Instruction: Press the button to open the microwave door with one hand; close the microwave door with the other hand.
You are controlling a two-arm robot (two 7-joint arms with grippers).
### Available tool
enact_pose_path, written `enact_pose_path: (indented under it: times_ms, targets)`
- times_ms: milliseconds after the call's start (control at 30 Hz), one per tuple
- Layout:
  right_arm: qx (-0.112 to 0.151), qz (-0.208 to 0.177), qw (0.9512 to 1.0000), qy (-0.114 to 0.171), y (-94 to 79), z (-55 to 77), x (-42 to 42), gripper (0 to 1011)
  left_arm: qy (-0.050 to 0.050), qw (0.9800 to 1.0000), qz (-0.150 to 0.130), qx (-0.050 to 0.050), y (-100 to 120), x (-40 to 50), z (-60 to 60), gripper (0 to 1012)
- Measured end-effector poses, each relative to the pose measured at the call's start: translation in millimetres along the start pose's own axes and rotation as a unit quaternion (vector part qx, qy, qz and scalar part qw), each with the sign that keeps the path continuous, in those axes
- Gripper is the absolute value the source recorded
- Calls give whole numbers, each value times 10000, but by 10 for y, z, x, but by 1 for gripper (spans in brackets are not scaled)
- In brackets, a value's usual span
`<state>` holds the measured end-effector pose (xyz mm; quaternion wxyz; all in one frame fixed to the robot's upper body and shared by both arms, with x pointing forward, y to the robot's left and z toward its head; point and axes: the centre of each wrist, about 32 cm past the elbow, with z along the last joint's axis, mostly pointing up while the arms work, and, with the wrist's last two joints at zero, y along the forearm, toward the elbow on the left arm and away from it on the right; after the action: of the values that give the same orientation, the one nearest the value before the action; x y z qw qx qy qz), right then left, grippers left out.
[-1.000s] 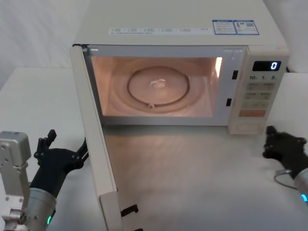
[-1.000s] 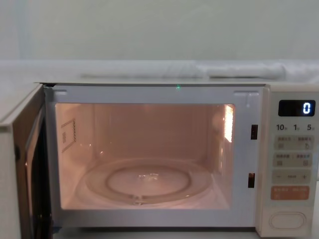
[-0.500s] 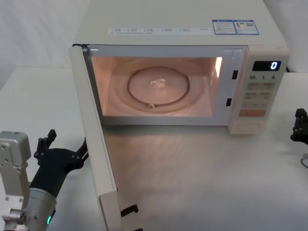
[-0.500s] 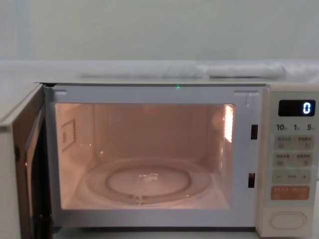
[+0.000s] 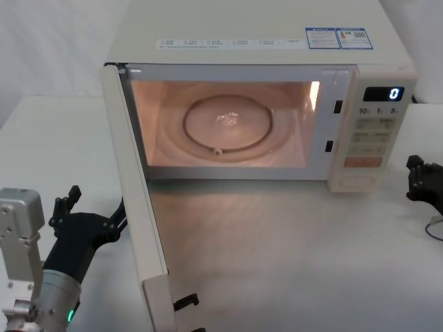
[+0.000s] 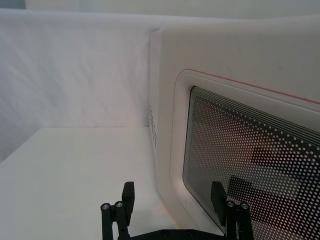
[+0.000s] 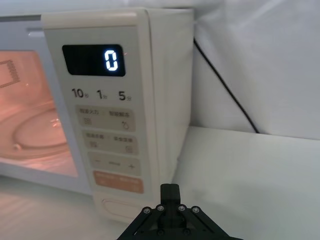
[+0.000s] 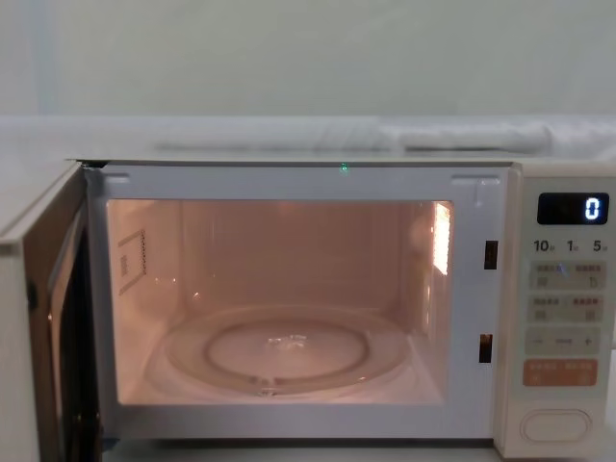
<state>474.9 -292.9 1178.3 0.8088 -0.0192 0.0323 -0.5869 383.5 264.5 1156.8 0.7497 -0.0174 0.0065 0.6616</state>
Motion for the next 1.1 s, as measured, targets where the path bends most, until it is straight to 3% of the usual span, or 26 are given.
enact_pose_path:
  times_ms: [333, 433, 767, 1100]
  targets:
    - [-11, 26, 10000, 13, 3, -2, 3, 1, 0, 10000, 0, 0, 0, 0, 0, 1001]
    - [-6, 16, 10000, 12, 2, -1, 2, 61, 0, 10000, 0, 0, 0, 0, 0, 1001]
    - [5, -7, 10000, 6, 0, 0, -1, 340, 0, 10000, 0, -1, 0, 0, 0, 1001]
    - [12, -16, 10000, 4, -2, 1, -3, 686, 0, 10000, 0, 0, 0, 0, 0, 1001]
